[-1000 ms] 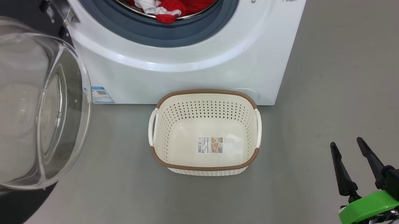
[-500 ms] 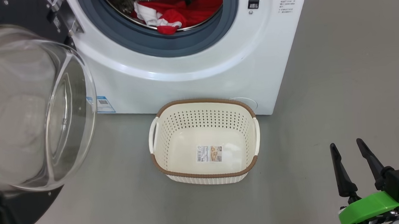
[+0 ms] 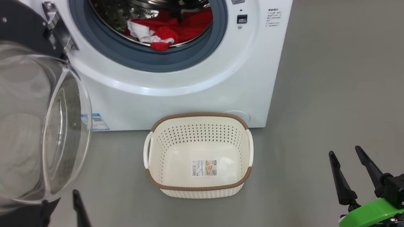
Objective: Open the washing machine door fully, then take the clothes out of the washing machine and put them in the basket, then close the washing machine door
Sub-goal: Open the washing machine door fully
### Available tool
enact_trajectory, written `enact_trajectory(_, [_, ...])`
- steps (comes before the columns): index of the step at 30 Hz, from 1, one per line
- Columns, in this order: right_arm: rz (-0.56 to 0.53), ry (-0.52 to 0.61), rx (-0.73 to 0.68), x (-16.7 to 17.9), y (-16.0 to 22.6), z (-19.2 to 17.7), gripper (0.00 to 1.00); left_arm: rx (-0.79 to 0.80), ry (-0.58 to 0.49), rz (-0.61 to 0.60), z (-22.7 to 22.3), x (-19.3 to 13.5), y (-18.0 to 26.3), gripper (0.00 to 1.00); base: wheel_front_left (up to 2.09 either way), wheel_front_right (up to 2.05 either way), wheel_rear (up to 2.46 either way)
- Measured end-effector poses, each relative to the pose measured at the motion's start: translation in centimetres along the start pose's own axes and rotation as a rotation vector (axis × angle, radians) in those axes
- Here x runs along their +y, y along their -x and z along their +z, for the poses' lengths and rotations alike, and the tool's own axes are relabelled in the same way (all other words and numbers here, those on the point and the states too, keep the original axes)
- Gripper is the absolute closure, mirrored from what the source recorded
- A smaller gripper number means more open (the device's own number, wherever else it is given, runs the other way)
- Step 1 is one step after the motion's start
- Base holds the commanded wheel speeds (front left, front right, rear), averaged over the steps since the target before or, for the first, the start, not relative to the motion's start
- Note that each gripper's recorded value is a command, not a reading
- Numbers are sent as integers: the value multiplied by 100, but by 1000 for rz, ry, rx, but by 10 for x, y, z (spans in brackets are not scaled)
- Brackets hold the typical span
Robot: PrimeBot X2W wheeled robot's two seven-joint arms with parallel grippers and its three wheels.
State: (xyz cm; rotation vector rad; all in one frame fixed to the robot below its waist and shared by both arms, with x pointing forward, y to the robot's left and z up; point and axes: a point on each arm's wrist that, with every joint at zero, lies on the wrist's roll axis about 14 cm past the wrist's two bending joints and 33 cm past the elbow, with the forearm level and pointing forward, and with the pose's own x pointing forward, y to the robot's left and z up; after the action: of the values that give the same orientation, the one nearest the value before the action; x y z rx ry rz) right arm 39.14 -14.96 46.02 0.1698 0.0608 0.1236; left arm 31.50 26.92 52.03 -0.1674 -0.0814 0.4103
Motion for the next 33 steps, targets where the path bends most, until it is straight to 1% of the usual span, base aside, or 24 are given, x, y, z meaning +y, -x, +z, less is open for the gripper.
enact_trajectory(9, [-33, -2, -17, -9, 17, 6, 0, 87, 34, -174, -17, -51, 6, 0, 0, 0, 0])
enact_trajectory(14, [-49, -2, -31, -14, 25, 10, 0, 138, 21, -239, -32, -69, 11, 0, 0, 0, 0])
enact_trajectory(20, [-89, -9, -35, -24, 39, 11, 0, 152, 22, -326, -38, -94, 11, 0, 0, 0, 0])
enact_trajectory(27, [-119, -11, -53, -32, 49, 16, 0, 154, 17, -376, -41, -109, 10, 0, 0, 0, 0])
enact_trajectory(33, [-130, -15, -45, -34, 57, 12, 0, 146, 10, -386, -40, -110, 10, 0, 0, 0, 0])
